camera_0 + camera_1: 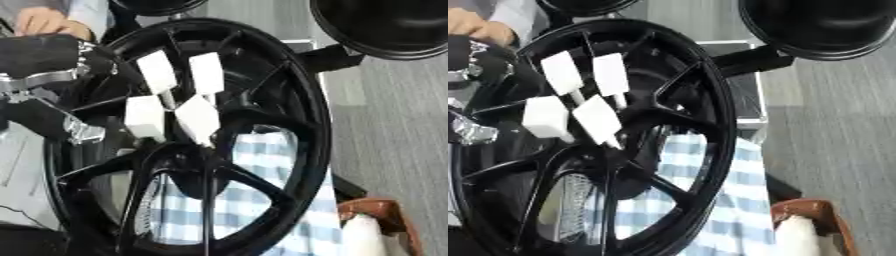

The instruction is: Pull the pin out of the wheel hub.

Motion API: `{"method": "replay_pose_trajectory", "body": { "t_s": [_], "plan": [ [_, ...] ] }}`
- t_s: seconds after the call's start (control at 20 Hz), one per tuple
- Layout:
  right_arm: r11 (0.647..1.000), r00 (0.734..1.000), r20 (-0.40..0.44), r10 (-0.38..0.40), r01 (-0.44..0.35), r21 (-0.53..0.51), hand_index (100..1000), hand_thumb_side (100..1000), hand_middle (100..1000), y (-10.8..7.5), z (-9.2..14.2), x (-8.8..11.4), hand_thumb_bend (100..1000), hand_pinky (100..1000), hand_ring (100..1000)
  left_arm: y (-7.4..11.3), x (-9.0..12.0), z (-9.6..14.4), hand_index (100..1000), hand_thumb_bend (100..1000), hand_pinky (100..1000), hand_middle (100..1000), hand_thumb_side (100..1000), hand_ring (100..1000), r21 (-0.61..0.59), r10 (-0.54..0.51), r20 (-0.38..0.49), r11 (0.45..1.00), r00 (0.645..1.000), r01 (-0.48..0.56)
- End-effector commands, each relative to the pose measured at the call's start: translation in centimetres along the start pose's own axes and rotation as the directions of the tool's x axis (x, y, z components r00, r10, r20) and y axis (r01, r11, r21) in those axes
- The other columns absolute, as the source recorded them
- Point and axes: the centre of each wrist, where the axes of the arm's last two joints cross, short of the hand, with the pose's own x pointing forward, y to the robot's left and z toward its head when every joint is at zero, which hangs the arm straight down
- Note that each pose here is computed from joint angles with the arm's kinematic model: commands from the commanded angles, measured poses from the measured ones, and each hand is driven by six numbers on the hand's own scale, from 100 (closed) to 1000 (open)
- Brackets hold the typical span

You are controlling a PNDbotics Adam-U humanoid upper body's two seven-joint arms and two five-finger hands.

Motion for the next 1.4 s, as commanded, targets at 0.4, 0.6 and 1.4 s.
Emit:
{"method": "replay_pose_trajectory", "body": {
  "t_s": [0.4,0.6,1.4],
  "plan": [
    [1.0,1.0,0.011,-0.01,0.01,-0.004,759,656,419,-0.14,-0.24,0.36,100,702,529,0.86,0.13,0.17,884,335,768,701,771,684,-0.007,-0.013,-0.001,1.0,1.0,0.013],
    [1.0,1.0,0.009,-0.011,0.011,-0.002,760,658,419,-0.15,-0.2,0.34,100,702,529,0.73,0.2,0.07,890,321,764,699,759,679,-0.01,0.003,-0.01,1.0,1.0,-0.003],
    [1.0,1.0,0.004,-0.016,0.016,0.003,760,667,419,-0.13,-0.13,0.31,100,703,529,0.38,0.38,-0.21,880,307,764,704,765,682,-0.006,0.024,-0.015,1.0,1.0,-0.024]
  ]
}}
